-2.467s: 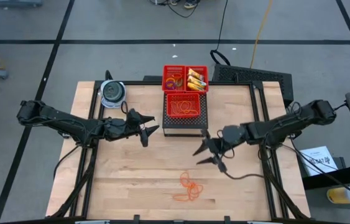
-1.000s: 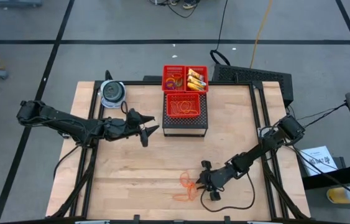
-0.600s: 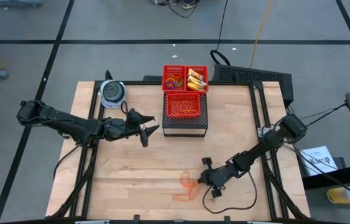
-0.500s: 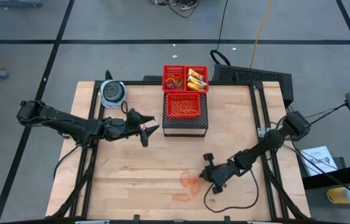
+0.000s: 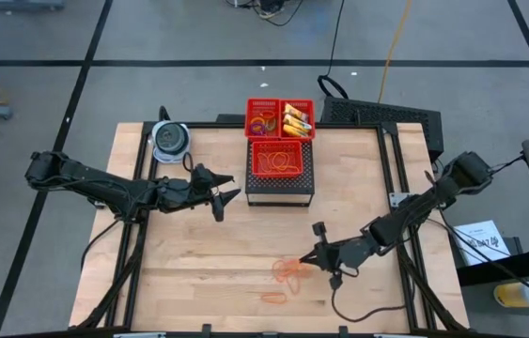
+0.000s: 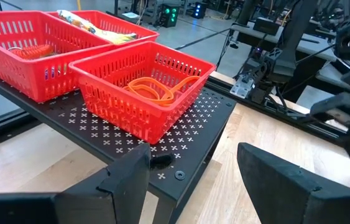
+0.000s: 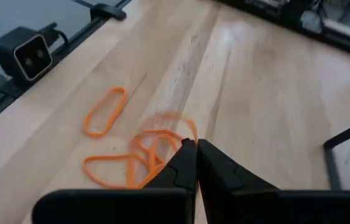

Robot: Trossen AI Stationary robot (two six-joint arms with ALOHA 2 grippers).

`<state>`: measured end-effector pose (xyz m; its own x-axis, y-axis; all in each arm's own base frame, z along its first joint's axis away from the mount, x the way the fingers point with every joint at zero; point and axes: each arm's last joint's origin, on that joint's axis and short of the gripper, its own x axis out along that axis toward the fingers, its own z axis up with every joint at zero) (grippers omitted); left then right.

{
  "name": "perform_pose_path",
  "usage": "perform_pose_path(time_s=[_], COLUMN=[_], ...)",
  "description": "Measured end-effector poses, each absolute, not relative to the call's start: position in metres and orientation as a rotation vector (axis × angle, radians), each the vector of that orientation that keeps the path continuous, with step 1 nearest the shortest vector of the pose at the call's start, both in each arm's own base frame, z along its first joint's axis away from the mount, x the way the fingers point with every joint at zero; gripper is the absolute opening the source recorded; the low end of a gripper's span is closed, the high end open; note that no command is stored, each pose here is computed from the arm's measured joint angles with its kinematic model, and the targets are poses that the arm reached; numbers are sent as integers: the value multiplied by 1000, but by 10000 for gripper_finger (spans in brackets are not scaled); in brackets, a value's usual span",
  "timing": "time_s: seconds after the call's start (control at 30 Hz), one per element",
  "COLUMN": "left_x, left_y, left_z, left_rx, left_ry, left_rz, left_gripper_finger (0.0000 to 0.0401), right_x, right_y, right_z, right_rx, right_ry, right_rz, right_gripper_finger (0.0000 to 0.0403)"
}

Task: Pick & Place Office Desk Supplies
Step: Put the orange rubber band in the bottom red bin on the shelf

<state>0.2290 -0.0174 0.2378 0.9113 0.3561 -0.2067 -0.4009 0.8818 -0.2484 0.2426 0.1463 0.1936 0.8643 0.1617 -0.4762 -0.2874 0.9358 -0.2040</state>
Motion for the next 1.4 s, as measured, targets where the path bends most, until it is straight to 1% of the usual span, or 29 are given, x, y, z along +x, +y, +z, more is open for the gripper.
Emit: perform_pose_path(time_s=[0.17,0.57,0.9,1.17,1.4], left_x=[229,229,229,229,229], left_y=[-17,-17,-17,-17,-17], left_z=[238,238,238,238,238], left_rx=[-291,-291,-291,-291,-291], left_ry=[157,157,157,157,157], left_rz=[396,396,396,396,396], left_gripper_finger=[251,251,251,251,251], right_x=[244,264,275,274,274], right_y=[144,115,71,29,-12], right_z=[200,213,239,263,274], right_rx=[-306,-223,-153,-207,-197], right_ry=[435,310,167,47,-47], right_rz=[241,117,-40,-190,-342], right_gripper_finger=[1,0,0,0,0])
